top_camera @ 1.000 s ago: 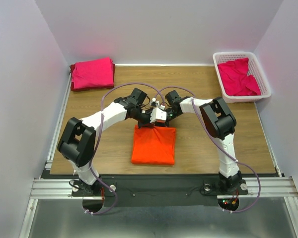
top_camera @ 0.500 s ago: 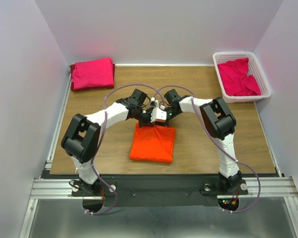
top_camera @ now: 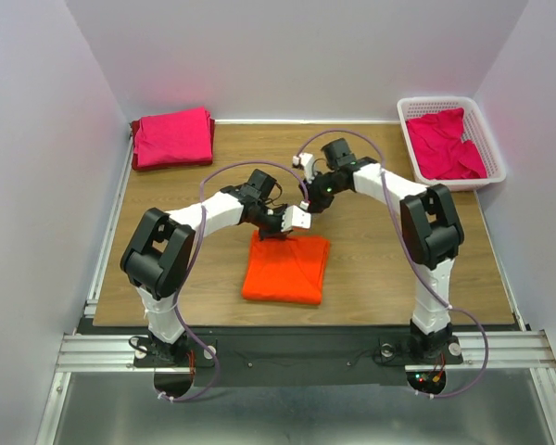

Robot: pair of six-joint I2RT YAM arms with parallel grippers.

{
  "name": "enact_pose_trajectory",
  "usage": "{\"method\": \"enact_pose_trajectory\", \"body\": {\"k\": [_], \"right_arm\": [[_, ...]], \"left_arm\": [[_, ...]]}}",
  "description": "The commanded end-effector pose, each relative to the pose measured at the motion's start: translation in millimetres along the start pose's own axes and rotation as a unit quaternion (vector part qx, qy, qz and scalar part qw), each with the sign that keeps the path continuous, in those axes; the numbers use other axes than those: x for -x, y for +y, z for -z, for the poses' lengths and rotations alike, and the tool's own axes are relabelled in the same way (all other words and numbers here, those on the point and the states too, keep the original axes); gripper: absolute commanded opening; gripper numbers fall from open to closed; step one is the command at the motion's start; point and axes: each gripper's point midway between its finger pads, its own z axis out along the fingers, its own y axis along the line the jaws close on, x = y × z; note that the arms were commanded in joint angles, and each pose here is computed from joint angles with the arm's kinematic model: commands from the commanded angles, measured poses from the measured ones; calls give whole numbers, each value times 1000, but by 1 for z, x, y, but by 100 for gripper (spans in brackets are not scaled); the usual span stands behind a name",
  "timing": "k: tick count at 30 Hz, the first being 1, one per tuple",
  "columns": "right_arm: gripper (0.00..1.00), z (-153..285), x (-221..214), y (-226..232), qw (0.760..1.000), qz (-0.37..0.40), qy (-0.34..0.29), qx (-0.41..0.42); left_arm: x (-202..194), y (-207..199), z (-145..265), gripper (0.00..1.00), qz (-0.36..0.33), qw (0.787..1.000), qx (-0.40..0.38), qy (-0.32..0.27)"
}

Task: Fold and stack the t-shirts
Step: Fold the tshirt

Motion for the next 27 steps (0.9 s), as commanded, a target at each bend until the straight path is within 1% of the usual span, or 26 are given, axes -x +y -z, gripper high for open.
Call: {"method": "enact_pose_trajectory", "body": {"k": [1, 4, 5, 7, 8, 9, 10, 11, 13, 17, 21, 23, 27], "right_arm": [[35, 58, 19, -17, 998, -47, -44, -28], [35, 71, 8, 0, 995, -84, -45, 7], [36, 78, 10, 8, 994, -94, -52, 13], [39, 77, -2, 28, 991, -117, -49, 48], [41, 79, -4, 35, 989, -129, -50, 57], [42, 78, -9, 43, 986, -140, -49, 74], [43, 78, -11, 46, 985, -147, -48, 78], [43, 79, -13, 48, 984, -152, -48, 80], [43, 78, -16, 54, 981, -164, -45, 90], [42, 78, -20, 61, 976, -186, -42, 103], [42, 72, -34, 62, 975, -199, -26, 98], [43, 68, -43, 63, 974, -205, -15, 93], [44, 61, -49, 65, 974, -205, -1, 94]], "left_arm": [[-1, 8, 4, 11, 0, 1000, 13, -4], [-4, 13, 4, 25, 14, 1000, 15, -6], [-5, 16, 6, 30, 23, 1000, 18, -9], [1, 21, 12, 36, 28, 999, 22, -19], [6, 25, 20, 41, 34, 999, 31, -27], [10, 24, 25, 42, 37, 998, 29, -36], [20, 27, 36, 47, 30, 998, 38, -47], [23, 27, 44, 50, 38, 997, 44, -53], [40, 24, 62, 51, 29, 996, 56, -69], [51, 4, 79, 52, 33, 994, 59, -86], [50, -26, 74, 52, 42, 995, 31, -83], [49, -47, 65, 52, 39, 996, 8, -77], [43, -74, 47, 52, 36, 997, -26, -61]]}}
